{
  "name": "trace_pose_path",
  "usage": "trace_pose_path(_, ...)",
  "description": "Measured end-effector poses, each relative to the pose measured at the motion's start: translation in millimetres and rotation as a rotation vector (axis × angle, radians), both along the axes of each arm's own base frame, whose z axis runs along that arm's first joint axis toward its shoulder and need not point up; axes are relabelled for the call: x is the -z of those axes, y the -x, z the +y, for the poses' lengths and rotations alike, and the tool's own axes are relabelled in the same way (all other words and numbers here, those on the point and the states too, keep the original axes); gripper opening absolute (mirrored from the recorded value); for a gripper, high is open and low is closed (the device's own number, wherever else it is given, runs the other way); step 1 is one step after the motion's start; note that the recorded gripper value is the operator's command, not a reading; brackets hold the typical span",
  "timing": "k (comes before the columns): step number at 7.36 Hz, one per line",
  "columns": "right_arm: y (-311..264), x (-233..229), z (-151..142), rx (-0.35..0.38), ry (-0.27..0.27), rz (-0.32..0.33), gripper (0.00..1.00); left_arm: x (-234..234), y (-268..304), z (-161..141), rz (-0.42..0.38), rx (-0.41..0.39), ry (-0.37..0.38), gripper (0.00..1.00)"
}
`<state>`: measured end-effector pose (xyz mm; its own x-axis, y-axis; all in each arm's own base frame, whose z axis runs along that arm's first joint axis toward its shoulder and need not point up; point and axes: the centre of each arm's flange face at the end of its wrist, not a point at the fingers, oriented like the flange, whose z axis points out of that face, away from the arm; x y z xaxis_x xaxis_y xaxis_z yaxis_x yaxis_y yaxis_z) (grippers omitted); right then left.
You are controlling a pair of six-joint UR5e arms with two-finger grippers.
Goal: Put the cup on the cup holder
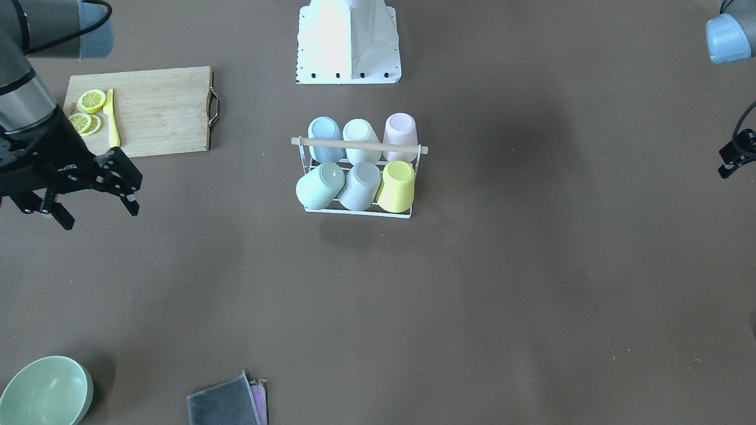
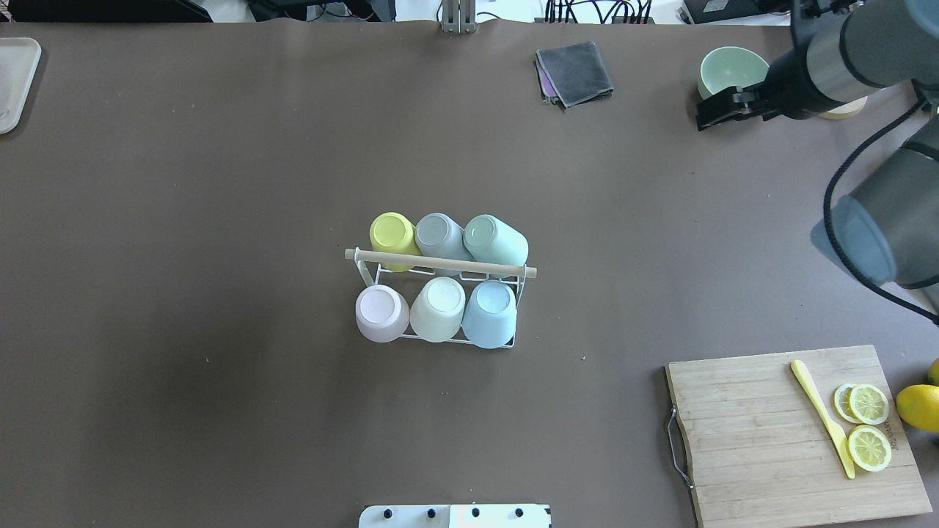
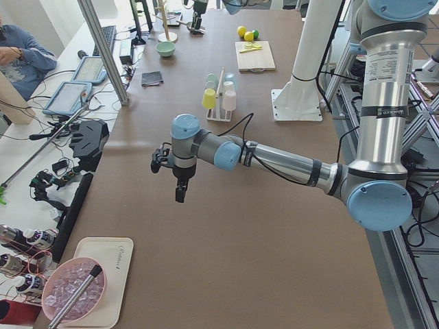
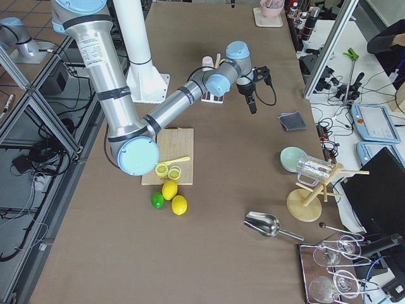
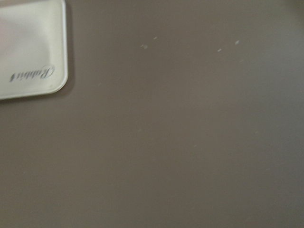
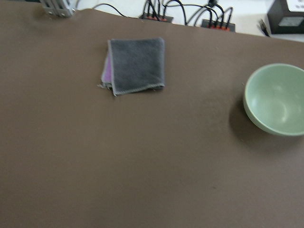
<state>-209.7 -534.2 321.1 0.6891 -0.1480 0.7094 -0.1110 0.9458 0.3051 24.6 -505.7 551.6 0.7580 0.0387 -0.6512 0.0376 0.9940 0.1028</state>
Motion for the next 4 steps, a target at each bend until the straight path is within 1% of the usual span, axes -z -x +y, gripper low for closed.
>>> trace_pose_path(1, -27.6, -25.6, 5.4, 0.038, 0.089, 0.006, 1.0, -22.4, 27.3, 3.7, 0.04, 0.014, 0.058, 0.99)
trace_pose_path(2, -55.2, -58.7, 14.1, 0.091, 0.127, 0.018, 1.0, -39.6, 49.8, 9.9, 0.078, 0.044, 0.101, 0.99)
trace_pose_path(4, -106.5, -134.5, 43.0, 0.168, 0.181, 0.039, 1.0, -64.4, 75.9, 30.0, 0.105, 0.092, 0.157, 0.99)
